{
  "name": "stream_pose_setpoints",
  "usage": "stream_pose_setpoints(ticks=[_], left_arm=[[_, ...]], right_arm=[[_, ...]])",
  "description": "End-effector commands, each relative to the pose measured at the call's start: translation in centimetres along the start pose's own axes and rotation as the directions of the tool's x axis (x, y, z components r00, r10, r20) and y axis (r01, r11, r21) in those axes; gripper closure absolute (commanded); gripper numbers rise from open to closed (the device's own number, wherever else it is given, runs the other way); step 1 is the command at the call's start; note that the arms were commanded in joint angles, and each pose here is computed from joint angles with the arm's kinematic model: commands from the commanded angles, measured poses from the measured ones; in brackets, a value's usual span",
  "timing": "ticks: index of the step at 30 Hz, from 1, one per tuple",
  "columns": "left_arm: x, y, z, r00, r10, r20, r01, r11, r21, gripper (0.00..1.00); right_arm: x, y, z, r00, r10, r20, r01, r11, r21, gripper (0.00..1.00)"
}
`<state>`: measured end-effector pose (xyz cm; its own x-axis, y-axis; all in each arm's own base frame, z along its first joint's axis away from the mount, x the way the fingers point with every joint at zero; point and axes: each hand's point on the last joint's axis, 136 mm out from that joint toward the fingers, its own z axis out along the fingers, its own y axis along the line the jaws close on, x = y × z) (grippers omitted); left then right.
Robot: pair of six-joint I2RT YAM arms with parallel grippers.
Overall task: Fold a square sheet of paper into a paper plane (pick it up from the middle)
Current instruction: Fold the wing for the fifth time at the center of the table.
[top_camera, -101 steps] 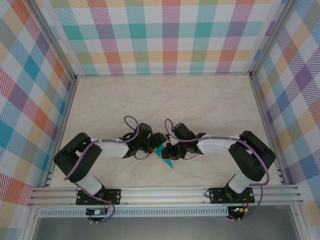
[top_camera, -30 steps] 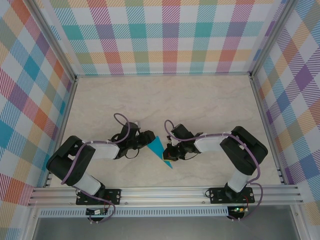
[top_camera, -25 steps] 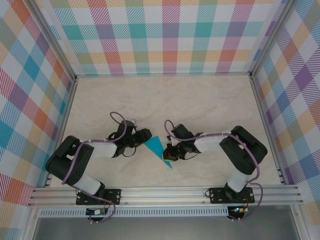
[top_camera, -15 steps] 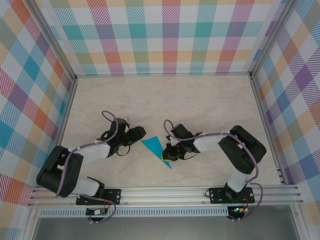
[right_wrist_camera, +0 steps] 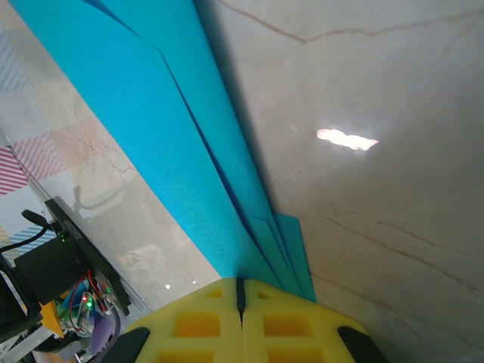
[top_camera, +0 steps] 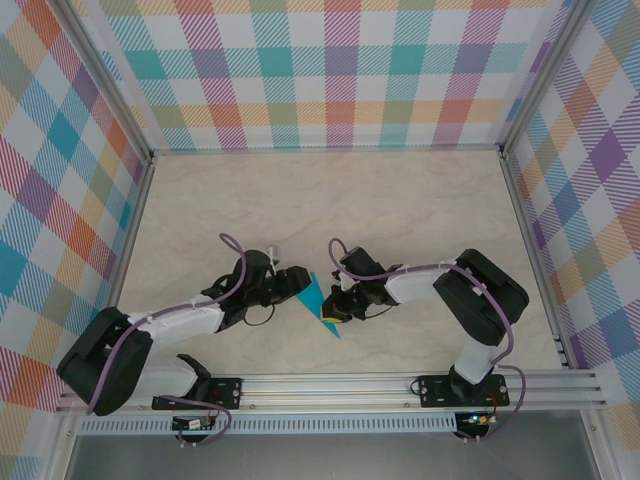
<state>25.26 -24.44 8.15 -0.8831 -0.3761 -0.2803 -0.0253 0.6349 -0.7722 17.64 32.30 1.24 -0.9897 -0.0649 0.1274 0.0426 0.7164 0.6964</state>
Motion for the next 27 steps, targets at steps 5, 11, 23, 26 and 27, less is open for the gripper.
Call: stream_pose_setpoints(ticks=[5,11,23,26,27], left_arm=[[0.9,-0.5,2.2,0.999,-0.027,-0.017,0.028,0.999,0.042,0.46],[1.8,0.8,3.1,0.998,-0.029,-0.050,0.030,0.999,0.027,0.45],[1.8,8.4,3.3,0.994,-0.106,0.008,0.104,0.946,-0.308,0.47],[2.2,8.8,3.6,0.992,-0.124,-0.004,0.117,0.943,-0.310,0.48],[2.3,8.8,3.7,0.992,-0.128,-0.007,0.120,0.943,-0.309,0.48]], right_arm=[[1.3,-5.9,1.1,0.992,0.120,0.023,-0.122,0.976,0.182,0.96],[1.4,-6.4,1.3,0.991,0.133,0.017,-0.134,0.972,0.192,0.96],[1.0,-3.2,-0.1,0.999,0.029,0.028,-0.032,0.993,0.117,0.95],[0.6,-1.1,-0.5,0.999,-0.018,0.030,0.016,0.998,0.061,0.94],[0.4,-0.4,-0.6,0.999,-0.034,0.034,0.032,0.999,0.041,0.93]])
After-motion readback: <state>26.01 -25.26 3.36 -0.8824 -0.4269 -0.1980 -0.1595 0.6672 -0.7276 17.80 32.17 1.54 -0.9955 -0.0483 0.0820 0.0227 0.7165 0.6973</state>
